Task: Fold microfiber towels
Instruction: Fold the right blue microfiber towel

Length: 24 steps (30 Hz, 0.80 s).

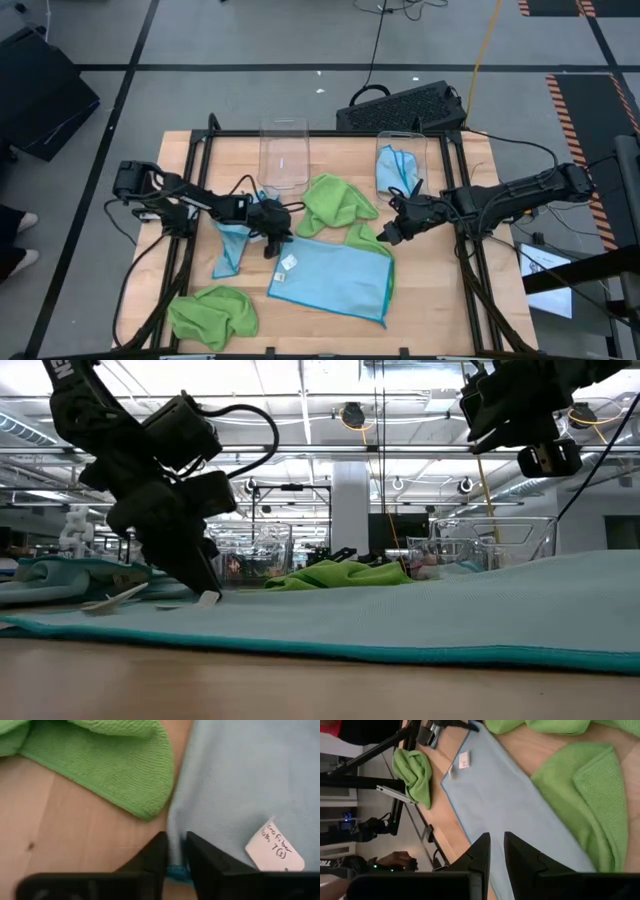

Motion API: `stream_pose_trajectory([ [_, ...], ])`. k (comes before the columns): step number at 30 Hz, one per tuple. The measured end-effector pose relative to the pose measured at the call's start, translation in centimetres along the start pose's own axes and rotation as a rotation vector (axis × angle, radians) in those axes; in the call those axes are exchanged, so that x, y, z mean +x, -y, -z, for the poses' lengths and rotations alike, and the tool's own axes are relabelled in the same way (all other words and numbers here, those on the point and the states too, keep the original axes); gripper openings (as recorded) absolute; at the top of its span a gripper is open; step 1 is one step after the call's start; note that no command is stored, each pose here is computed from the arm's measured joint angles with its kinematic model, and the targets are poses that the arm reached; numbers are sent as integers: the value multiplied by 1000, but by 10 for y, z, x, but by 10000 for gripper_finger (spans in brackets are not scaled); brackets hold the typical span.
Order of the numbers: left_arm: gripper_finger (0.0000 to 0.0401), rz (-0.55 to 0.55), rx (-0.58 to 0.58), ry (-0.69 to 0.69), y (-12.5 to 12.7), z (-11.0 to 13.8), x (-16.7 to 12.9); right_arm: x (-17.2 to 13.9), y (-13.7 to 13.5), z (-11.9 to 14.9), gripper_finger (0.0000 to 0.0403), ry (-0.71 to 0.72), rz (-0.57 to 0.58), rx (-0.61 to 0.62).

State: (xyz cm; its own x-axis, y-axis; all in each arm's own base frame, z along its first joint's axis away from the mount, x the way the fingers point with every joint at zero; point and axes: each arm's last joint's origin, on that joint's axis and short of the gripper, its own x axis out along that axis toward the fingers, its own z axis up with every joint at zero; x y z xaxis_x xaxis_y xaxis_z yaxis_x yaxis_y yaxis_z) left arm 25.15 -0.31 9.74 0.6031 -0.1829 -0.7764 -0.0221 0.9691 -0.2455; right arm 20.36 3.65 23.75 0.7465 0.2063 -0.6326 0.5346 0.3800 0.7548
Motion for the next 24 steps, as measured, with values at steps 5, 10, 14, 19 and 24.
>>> stream_pose_trajectory([
  [5, 9, -9, -77, -2, 1, 0, -2, 0, -2, -1, 50, 7, -23, -2],
  [10, 5, -7, -140, 21, 6, -6, -7, -1, -6, -4, 50, 29, -71, -3],
  [14, 3, 10, -156, 1, 12, -20, -15, 2, -11, -13, 50, 80, -131, -13],
  [19, 3, -4, -148, -93, 19, -45, -24, 18, -18, -31, 55, 90, -241, -118],
  [24, 2, -3, -185, -68, 26, -73, -35, 44, -23, -50, 82, 25, -283, -271],
])
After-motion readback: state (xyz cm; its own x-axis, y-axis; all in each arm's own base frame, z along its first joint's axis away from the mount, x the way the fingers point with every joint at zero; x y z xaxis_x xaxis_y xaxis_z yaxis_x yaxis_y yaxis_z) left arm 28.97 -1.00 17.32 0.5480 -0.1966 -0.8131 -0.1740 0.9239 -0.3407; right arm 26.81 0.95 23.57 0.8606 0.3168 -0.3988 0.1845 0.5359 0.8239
